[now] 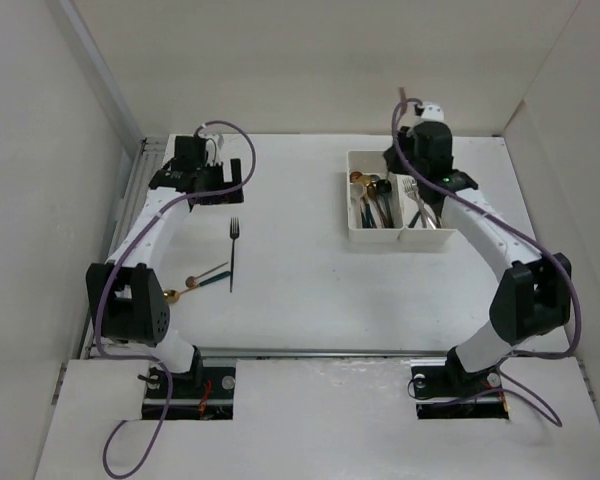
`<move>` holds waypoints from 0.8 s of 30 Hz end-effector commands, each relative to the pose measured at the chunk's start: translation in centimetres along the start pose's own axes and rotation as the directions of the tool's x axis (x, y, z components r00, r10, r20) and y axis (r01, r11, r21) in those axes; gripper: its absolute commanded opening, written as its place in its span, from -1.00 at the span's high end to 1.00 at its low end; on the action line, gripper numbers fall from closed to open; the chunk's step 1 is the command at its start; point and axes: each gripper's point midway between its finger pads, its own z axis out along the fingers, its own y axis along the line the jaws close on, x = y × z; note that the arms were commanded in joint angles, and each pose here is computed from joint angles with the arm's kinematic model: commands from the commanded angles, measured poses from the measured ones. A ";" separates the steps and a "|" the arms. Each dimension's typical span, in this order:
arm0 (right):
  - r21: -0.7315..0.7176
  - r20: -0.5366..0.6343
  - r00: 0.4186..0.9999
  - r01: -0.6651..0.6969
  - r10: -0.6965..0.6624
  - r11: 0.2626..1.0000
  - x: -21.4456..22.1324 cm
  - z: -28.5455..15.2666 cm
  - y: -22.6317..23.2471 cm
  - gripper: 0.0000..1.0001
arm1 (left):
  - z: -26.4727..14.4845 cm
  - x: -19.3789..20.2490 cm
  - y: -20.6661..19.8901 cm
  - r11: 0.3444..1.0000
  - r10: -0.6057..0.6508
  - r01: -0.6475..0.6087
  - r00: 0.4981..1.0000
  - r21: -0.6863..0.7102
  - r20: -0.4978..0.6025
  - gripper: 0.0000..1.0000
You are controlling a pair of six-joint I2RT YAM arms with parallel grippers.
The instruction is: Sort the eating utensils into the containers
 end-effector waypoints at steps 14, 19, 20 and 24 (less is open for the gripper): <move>0.474 -0.421 0.904 0.294 -0.080 0.830 10.1 0.9 -17.9 0.85 | 6.3 13.0 2.9 0.991 0.094 -0.125 0.908 -0.049 -0.407 -0.51; 0.475 -0.444 0.894 0.297 -0.066 0.828 10.4 1.1 -18.4 0.11 | 6.9 14.8 2.7 0.993 0.096 -0.118 0.885 -0.020 -0.456 -0.15; 0.475 -0.444 0.894 0.297 -0.066 0.828 10.4 1.1 -18.4 -0.05 | 6.9 15.2 2.8 0.993 0.095 -0.117 0.881 -0.020 -0.464 -0.10; 0.468 -0.418 0.905 0.282 -0.071 0.837 9.3 0.7 -17.8 -0.20 | 7.2 16.8 2.5 0.994 0.096 -0.105 0.855 0.011 -0.509 0.08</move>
